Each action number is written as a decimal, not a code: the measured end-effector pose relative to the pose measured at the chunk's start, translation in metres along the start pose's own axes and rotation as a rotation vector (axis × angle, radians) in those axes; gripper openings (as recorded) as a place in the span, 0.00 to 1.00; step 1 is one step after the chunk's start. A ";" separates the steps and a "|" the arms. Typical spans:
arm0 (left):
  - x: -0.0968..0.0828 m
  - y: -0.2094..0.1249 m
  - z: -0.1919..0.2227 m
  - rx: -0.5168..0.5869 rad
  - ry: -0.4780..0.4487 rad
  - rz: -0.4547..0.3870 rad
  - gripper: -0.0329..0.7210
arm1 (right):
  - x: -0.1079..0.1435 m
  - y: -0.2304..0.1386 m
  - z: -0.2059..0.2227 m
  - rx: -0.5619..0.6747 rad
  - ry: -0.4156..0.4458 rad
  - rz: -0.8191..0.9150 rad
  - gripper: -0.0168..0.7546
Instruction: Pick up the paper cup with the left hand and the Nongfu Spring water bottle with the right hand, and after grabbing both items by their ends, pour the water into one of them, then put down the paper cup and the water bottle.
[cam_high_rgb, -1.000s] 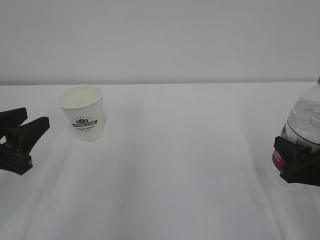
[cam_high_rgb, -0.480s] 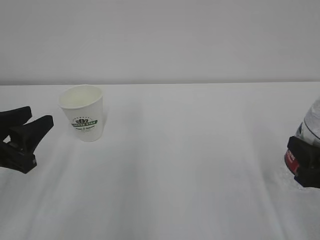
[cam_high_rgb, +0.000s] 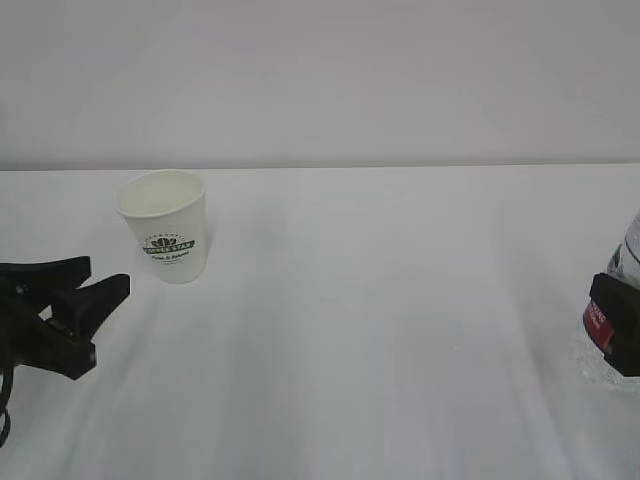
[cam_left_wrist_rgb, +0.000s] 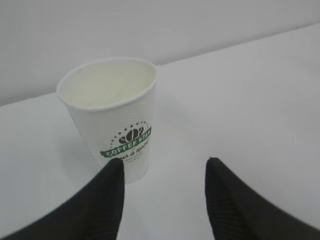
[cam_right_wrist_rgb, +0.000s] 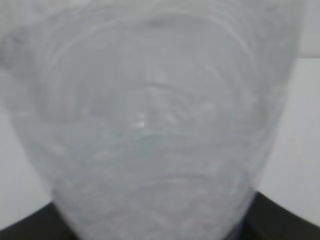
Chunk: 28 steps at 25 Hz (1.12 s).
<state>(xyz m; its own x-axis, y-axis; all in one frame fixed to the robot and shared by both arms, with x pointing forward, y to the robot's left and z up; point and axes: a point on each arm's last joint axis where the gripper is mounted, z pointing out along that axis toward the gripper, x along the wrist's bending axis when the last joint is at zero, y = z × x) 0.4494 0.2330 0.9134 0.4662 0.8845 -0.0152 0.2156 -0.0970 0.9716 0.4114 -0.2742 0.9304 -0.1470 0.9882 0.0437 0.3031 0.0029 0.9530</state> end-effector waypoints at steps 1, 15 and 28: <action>0.000 -0.003 0.001 0.014 -0.001 -0.004 0.55 | 0.000 0.000 0.000 -0.001 0.000 0.000 0.54; 0.010 -0.022 0.037 0.079 -0.003 -0.024 0.76 | 0.000 0.000 0.000 0.006 -0.001 -0.002 0.54; 0.025 -0.031 0.068 0.075 0.073 -0.060 0.95 | 0.000 0.000 0.000 0.008 -0.001 -0.014 0.54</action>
<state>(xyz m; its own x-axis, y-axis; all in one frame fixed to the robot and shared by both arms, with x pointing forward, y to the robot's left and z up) 0.5128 0.2270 0.8670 0.3875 0.9203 -0.0530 0.3065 -0.0744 0.9489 0.4109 -0.2743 0.9300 -0.1508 0.9881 0.0299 0.3083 0.0183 0.9511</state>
